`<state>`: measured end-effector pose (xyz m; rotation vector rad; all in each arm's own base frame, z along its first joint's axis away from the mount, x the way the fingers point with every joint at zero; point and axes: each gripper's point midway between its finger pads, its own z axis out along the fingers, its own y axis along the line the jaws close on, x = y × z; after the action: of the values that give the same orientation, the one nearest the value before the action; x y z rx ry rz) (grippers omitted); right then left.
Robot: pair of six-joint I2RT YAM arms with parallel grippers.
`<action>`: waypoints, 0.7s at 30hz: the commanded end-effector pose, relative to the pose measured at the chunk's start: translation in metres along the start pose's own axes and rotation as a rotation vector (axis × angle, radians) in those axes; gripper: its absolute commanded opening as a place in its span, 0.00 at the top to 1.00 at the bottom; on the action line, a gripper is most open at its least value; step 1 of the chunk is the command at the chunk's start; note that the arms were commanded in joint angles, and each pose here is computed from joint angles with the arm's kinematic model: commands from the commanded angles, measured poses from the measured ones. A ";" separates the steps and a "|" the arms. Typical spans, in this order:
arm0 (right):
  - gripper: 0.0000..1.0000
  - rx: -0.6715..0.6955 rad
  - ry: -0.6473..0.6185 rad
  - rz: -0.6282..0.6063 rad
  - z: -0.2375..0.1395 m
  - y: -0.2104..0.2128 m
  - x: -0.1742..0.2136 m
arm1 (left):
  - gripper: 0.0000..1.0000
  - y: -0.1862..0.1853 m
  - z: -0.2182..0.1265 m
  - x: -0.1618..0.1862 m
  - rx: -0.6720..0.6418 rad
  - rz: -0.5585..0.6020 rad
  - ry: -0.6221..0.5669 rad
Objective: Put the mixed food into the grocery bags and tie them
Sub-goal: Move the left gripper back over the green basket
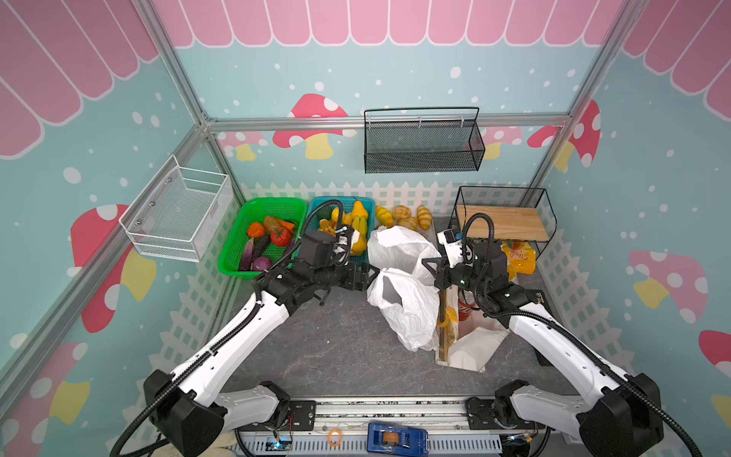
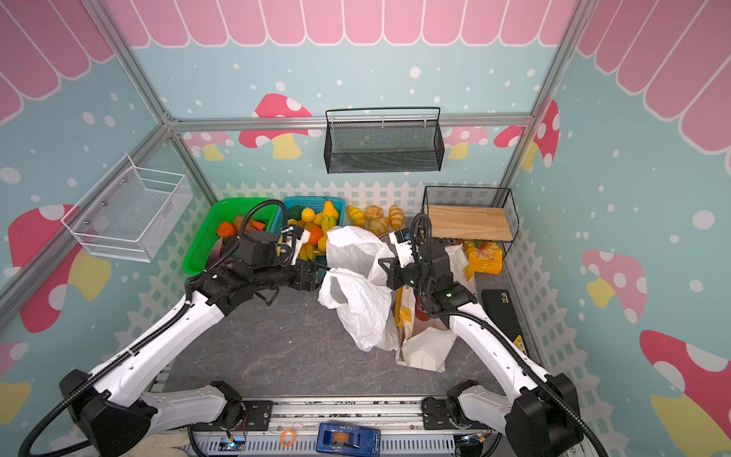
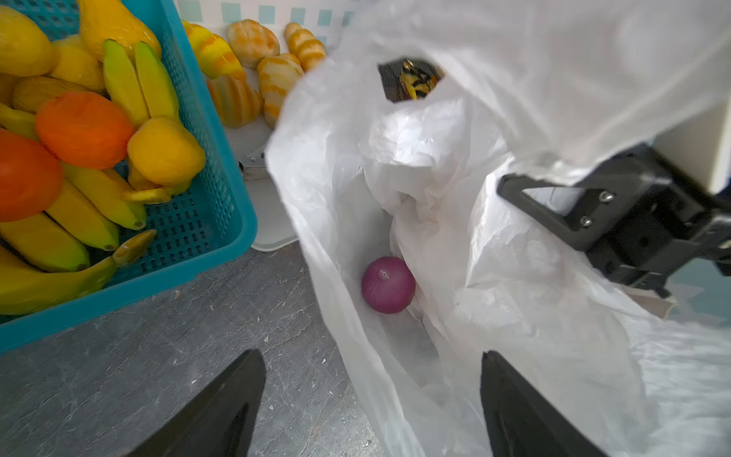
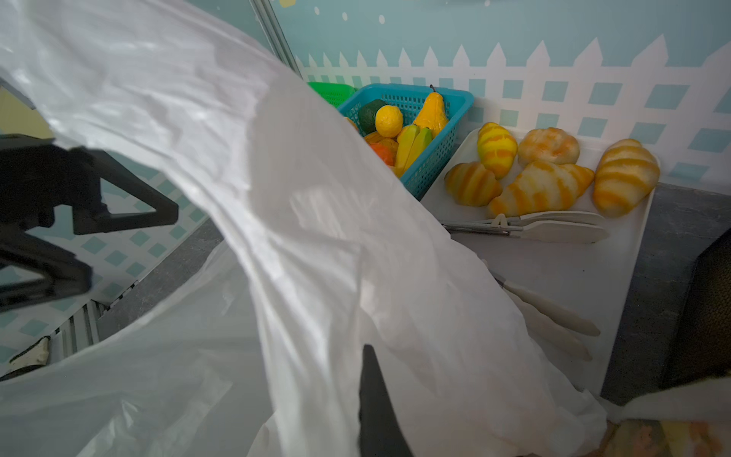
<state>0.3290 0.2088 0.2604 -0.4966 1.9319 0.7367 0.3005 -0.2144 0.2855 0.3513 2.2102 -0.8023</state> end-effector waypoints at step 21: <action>1.00 -0.094 -0.048 -0.079 0.007 0.014 -0.012 | 0.15 0.343 -0.040 -0.057 -0.961 -0.480 -0.189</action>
<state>0.3317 0.2189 0.2684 -0.5551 1.8718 0.7716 0.4550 0.0544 0.1965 -0.6961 2.2720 -0.0182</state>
